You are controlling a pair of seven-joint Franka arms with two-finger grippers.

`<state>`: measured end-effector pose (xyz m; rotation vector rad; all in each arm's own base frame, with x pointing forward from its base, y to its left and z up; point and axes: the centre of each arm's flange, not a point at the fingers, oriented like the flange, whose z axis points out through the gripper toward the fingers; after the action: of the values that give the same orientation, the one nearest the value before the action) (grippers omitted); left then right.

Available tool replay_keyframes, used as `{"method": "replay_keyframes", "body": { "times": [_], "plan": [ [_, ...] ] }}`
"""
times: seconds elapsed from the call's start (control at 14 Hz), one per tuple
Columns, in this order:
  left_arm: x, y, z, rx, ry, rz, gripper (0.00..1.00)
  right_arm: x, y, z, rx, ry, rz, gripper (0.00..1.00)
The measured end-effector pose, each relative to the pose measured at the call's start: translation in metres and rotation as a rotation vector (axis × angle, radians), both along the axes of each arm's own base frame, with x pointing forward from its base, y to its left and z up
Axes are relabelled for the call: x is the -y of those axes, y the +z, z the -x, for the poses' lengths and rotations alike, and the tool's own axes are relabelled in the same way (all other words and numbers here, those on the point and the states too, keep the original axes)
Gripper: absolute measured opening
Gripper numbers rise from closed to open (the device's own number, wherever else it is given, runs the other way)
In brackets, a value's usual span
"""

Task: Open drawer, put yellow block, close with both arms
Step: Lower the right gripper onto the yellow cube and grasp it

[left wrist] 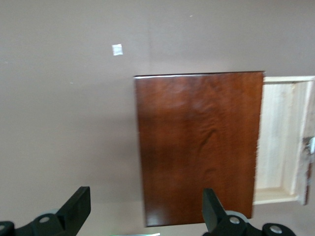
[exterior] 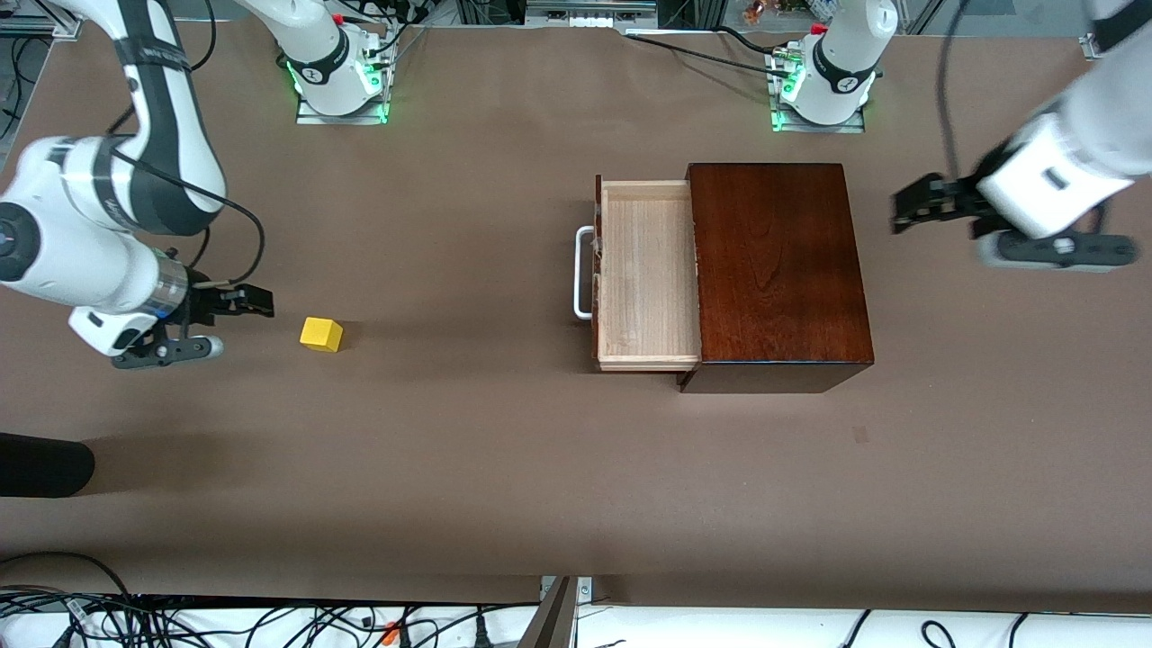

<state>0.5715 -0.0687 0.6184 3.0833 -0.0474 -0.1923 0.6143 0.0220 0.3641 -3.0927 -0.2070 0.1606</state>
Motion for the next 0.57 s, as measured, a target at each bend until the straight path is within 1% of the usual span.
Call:
{"method": "replay_keyframes", "body": {
  "times": [0.14, 0.29, 0.43, 0.57],
  "plan": [
    [-0.018, 0.000, 0.007, 0.004, -0.006, -0.001, 1.00, -0.001, -0.027, 0.002, 0.000, -0.038, 0.003, 1.00],
    [-0.018, -0.005, 0.010, 0.012, -0.006, -0.001, 1.00, -0.003, -0.049, 0.002, -0.001, -0.067, 0.013, 1.00],
    [-0.016, -0.012, 0.009, 0.019, -0.010, -0.004, 1.00, -0.003, -0.068, 0.006, 0.016, -0.084, 0.016, 1.00],
    [-0.017, -0.016, 0.006, 0.032, -0.027, -0.026, 1.00, -0.002, -0.087, 0.014, 0.035, -0.100, 0.007, 1.00]
  ]
}}
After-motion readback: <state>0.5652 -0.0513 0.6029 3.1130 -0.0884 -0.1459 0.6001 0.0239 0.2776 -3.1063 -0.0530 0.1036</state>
